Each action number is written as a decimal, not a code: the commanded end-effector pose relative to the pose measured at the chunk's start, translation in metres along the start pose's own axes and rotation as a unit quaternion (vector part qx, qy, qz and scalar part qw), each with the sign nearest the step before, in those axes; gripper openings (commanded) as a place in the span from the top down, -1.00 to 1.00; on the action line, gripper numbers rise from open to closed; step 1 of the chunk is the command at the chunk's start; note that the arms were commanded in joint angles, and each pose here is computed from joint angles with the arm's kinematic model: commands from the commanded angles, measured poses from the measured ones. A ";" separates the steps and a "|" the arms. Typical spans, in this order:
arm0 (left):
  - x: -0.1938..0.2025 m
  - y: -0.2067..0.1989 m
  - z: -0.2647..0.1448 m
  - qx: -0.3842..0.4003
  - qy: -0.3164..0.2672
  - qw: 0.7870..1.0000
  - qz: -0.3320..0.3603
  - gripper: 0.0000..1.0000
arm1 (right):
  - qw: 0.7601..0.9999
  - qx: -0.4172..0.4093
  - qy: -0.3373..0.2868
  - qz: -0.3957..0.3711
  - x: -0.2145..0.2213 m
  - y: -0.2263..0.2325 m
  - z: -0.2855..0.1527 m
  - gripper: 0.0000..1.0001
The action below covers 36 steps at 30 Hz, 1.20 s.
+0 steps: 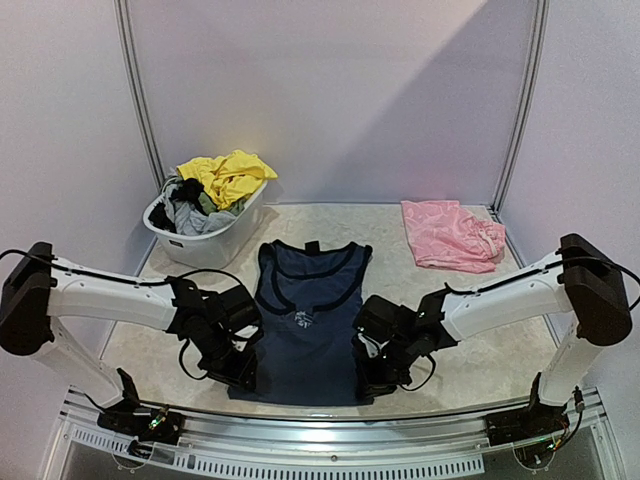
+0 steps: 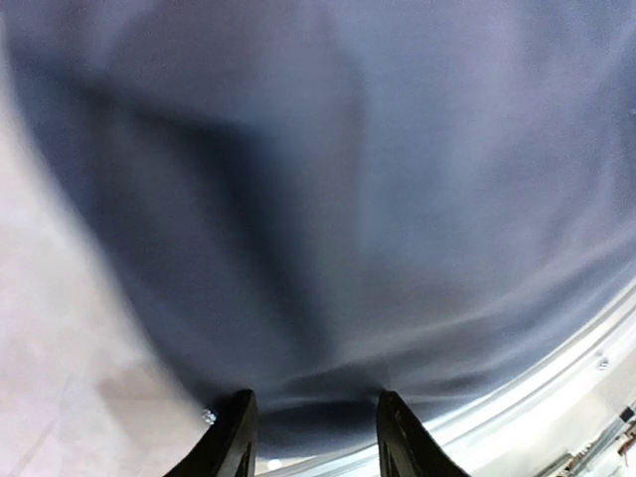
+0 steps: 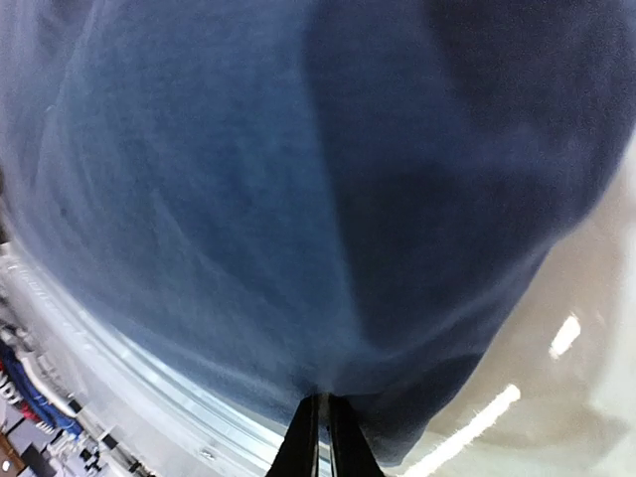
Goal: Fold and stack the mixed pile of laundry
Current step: Move the 2/3-rectangle-folded tank top to the center of the board, then pick up the 2/3-rectangle-folded tank top from the center of the board.
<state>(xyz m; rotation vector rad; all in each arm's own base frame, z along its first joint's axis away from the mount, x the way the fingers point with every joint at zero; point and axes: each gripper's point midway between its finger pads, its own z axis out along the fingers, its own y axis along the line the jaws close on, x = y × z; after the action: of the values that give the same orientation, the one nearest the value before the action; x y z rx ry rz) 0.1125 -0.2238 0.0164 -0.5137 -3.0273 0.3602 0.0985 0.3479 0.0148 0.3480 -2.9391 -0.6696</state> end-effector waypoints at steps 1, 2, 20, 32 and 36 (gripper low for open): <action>0.010 0.012 -0.007 -0.040 0.015 0.999 0.006 0.14 | 0.993 0.114 0.017 0.034 0.020 -0.042 -0.018 0.88; 0.007 0.010 -0.011 -0.040 0.012 0.999 0.009 0.14 | 0.993 0.109 0.016 0.028 0.019 -0.035 -0.023 0.88; -0.086 0.045 -0.209 -0.294 -0.241 0.920 0.100 -0.99 | 0.980 0.090 -0.151 -0.089 -0.036 0.049 -0.134 0.75; -0.035 0.022 -0.149 -0.011 -0.205 0.979 0.010 -0.71 | 0.982 0.071 -0.173 0.000 -0.020 0.007 -0.130 0.25; 0.004 0.020 -0.115 0.056 -0.155 0.986 -0.022 -0.43 | 0.985 0.024 -0.167 0.032 -0.005 -0.004 -0.118 0.20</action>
<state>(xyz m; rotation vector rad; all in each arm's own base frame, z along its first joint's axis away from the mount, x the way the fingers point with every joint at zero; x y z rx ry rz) 0.1602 -0.1654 0.1464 -0.5356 -3.4455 0.3936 0.1276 0.2952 0.1215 0.3158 -3.3022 -0.5320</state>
